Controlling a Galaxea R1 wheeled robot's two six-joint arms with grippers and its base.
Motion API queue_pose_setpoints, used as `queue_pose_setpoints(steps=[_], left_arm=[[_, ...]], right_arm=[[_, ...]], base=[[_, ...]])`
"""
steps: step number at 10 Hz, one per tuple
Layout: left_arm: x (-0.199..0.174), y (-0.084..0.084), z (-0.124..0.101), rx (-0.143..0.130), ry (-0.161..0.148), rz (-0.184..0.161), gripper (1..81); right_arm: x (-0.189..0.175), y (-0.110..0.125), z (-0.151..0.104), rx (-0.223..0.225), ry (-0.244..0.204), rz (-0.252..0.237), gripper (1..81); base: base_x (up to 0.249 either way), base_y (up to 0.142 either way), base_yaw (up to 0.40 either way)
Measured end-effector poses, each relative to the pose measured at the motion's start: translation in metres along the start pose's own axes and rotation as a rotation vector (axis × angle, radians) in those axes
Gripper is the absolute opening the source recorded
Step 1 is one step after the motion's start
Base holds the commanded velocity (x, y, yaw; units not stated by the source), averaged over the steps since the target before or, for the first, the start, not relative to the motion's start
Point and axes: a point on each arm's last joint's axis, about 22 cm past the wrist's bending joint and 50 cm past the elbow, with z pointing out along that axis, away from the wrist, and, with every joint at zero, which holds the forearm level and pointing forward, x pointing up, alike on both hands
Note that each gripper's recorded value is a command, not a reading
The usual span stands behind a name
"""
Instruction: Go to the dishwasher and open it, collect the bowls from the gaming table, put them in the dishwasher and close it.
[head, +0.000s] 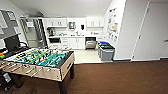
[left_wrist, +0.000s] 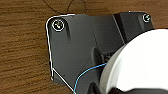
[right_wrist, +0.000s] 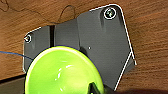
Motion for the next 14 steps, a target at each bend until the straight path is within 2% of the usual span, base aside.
queue_pose_setpoints(steps=[1, 5, 7, 9, 10, 11, 13, 14], left_arm=[[0.001, 0.004, 0.001, -0.005, 0.002, 0.0, 1.0], [0.001, 0.005, 0.001, -0.006, 0.002, 0.001, 1.0], [-0.001, -0.002, -0.001, 0.002, -0.002, 0.0, 1.0], [0.008, -0.001, 0.0, 0.001, 0.013, 0.002, 1.0], [-0.002, 0.005, 0.001, -0.007, 0.002, 0.0, 1.0], [-0.006, 0.002, 0.0, -0.002, -0.012, -0.002, 1.0], [0.003, 0.002, 0.0, -0.003, 0.008, 0.001, 1.0], [0.001, -0.003, -0.001, 0.004, 0.003, 0.001, 1.0]], right_arm=[[0.001, 0.008, -0.002, -0.012, 0.001, -0.001, 1.0], [0.005, 0.008, -0.002, -0.013, 0.006, -0.003, 1.0], [0.005, 0.004, 0.0, -0.008, 0.004, -0.003, 1.0], [0.012, 0.006, -0.001, -0.011, 0.015, -0.005, 1.0], [0.004, 0.015, -0.003, -0.023, 0.008, -0.002, 1.0], [0.001, 0.007, -0.001, -0.014, -0.003, -0.001, 1.0], [0.013, 0.009, -0.001, -0.016, 0.02, -0.006, 1.0], [0.011, 0.006, -0.001, -0.012, 0.013, -0.004, 1.0]], base=[[0.191, -0.073, 0.0], [0.194, -0.071, 0.0], [0.212, -0.066, 0.0], [0.225, -0.064, 0.0], [0.227, 0.0, 0.0], [0.229, 0.0, 0.0], [0.236, 0.0, 0.0], [0.238, 0.0, 0.0]])
